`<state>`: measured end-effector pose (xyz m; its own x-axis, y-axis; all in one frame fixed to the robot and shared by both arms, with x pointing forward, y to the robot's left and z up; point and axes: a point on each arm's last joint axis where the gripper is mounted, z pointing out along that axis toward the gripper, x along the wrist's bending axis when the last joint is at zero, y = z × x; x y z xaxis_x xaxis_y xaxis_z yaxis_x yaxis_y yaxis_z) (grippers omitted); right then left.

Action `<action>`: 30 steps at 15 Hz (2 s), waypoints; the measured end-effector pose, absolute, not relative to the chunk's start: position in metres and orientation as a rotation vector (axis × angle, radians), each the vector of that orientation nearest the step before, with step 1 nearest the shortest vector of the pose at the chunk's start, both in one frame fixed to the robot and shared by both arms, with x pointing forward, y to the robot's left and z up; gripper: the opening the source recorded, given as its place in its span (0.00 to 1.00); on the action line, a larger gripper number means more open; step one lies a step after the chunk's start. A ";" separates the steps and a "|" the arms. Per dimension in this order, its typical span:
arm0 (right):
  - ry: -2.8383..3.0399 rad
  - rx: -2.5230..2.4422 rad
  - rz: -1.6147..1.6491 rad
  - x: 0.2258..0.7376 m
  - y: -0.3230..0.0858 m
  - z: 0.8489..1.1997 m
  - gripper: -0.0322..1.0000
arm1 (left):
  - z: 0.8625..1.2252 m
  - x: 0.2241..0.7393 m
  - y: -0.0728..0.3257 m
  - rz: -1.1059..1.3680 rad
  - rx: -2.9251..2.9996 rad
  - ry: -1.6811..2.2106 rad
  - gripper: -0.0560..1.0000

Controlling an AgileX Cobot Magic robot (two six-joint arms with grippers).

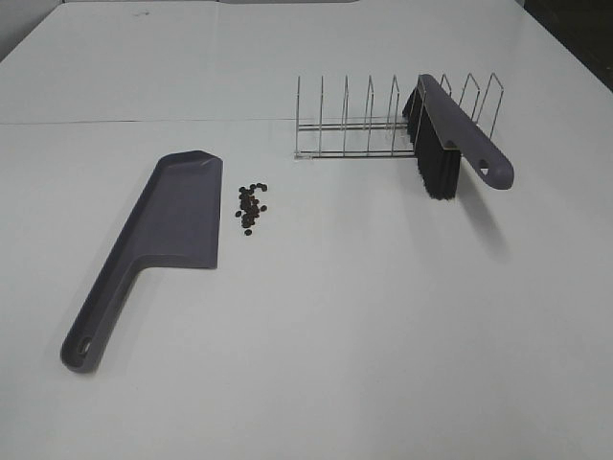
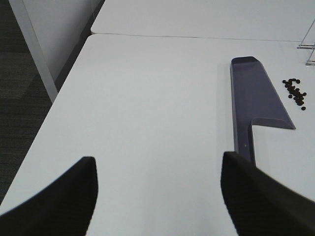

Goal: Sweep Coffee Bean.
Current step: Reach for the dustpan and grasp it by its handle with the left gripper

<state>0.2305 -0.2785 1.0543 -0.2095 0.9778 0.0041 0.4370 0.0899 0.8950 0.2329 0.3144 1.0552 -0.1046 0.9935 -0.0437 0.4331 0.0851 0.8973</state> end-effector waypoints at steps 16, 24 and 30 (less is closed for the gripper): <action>1.728 1.401 1.073 0.230 -0.279 1.054 0.75 | 1.080 0.415 0.288 0.670 1.669 1.727 0.66; 1.728 1.401 1.073 0.230 -0.279 1.054 0.75 | 0.997 0.552 0.244 0.067 2.022 1.963 0.66; 1.728 1.401 1.073 0.230 -0.279 1.054 0.75 | 0.931 0.562 0.216 -0.111 2.182 2.014 0.67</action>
